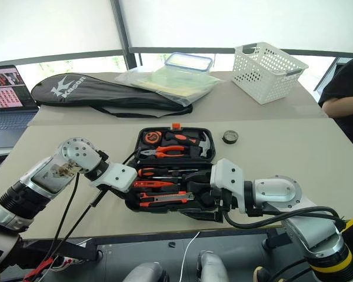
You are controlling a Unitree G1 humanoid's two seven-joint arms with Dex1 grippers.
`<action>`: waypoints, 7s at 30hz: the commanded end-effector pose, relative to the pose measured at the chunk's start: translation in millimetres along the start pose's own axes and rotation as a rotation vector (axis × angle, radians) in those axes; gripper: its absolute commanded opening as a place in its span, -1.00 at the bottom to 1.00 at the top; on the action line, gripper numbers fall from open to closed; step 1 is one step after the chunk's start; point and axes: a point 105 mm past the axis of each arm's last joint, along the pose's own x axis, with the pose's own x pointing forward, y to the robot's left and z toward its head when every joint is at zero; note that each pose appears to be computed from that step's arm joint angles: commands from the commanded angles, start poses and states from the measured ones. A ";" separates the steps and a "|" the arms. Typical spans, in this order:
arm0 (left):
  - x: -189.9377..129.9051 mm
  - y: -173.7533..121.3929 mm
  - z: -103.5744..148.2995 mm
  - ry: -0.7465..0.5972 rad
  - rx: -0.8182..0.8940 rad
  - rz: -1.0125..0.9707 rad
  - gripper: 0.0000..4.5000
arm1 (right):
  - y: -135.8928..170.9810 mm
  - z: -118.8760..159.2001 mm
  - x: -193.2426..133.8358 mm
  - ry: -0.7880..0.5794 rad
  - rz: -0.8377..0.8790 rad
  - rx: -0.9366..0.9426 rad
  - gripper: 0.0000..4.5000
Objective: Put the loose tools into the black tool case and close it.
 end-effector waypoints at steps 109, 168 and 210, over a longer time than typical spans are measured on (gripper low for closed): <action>-77.8 15.6 43.9 -0.471 -0.187 0.467 1.00 | -231.8 -63.3 -2.8 0.498 -0.561 -0.236 -0.99; -71.9 -7.2 -36.6 -0.407 -0.484 0.729 0.19 | -110.4 -40.9 -58.9 0.235 -0.280 0.089 -0.31; -62.2 1.6 -84.6 -0.386 -0.876 0.797 0.01 | -111.9 -48.4 -52.6 0.104 -0.391 0.300 0.24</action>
